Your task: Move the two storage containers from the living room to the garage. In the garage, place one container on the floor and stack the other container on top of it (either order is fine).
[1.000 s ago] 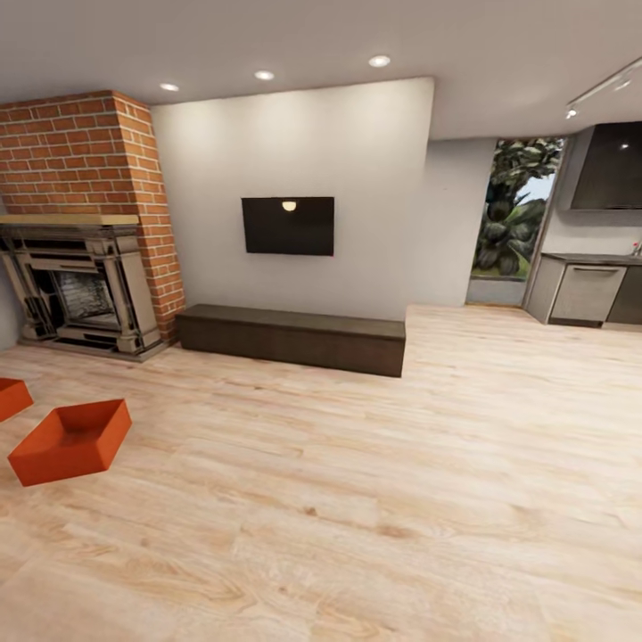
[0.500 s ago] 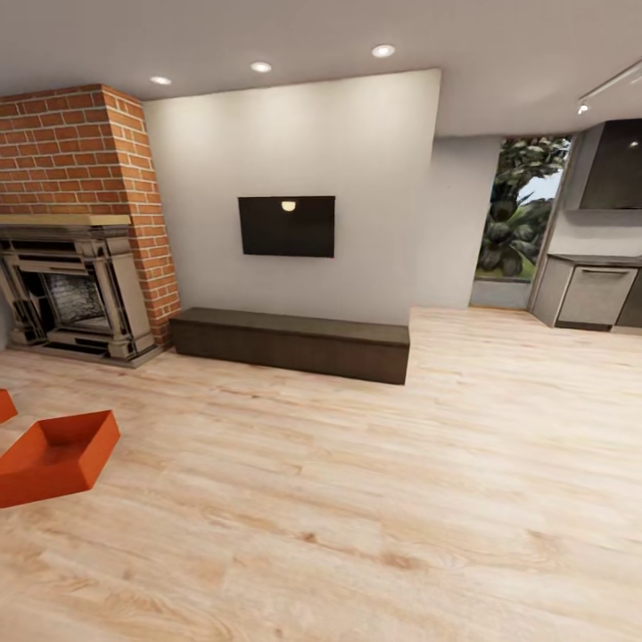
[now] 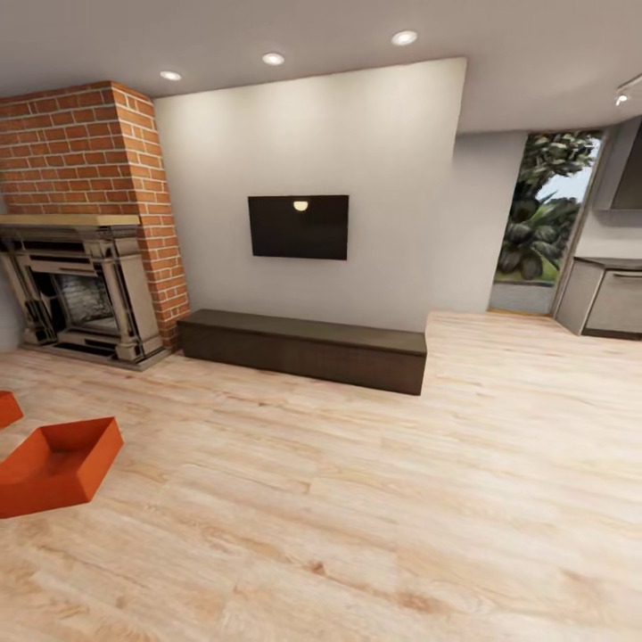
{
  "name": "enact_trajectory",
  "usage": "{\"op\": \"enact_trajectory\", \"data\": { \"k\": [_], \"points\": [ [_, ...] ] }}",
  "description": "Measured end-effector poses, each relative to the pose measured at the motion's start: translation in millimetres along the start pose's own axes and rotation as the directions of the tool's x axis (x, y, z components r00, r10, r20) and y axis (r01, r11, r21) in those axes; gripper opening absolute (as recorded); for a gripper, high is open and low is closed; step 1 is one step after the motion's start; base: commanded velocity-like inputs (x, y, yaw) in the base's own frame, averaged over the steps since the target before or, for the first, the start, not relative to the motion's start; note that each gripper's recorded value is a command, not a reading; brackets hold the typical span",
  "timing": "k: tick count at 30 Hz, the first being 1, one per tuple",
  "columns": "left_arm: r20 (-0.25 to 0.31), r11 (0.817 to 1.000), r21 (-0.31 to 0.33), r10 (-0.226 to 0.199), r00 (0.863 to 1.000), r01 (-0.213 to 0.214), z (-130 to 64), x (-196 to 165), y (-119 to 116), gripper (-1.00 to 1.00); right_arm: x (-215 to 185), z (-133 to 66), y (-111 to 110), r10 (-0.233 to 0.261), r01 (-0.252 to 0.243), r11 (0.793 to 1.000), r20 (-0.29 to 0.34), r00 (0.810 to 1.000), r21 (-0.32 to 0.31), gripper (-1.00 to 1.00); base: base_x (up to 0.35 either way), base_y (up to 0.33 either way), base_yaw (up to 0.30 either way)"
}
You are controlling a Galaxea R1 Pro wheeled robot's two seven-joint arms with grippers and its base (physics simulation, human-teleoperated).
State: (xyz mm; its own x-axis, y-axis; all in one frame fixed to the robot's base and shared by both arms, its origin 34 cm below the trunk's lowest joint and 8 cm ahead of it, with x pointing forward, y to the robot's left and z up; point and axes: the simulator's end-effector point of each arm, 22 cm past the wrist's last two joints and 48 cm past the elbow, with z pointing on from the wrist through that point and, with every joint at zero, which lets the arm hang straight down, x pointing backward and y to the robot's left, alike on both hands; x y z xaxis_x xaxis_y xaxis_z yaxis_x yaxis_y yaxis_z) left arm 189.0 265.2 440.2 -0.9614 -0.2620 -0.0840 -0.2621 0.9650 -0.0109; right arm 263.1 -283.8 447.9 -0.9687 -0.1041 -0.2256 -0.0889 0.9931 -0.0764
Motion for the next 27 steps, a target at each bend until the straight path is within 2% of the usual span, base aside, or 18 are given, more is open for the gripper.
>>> {"op": "enact_trajectory", "data": {
  "k": [27],
  "points": [
    [-0.001, 1.000, 0.000, 0.000, 1.000, 0.000, 0.0, 0.5, -0.1, 1.00, -0.1, 0.1, -3.1, -0.011, 0.011, 1.000, 0.001, 1.000, 0.001, 1.00, 0.324, 0.000, 0.286]
  ]
}}
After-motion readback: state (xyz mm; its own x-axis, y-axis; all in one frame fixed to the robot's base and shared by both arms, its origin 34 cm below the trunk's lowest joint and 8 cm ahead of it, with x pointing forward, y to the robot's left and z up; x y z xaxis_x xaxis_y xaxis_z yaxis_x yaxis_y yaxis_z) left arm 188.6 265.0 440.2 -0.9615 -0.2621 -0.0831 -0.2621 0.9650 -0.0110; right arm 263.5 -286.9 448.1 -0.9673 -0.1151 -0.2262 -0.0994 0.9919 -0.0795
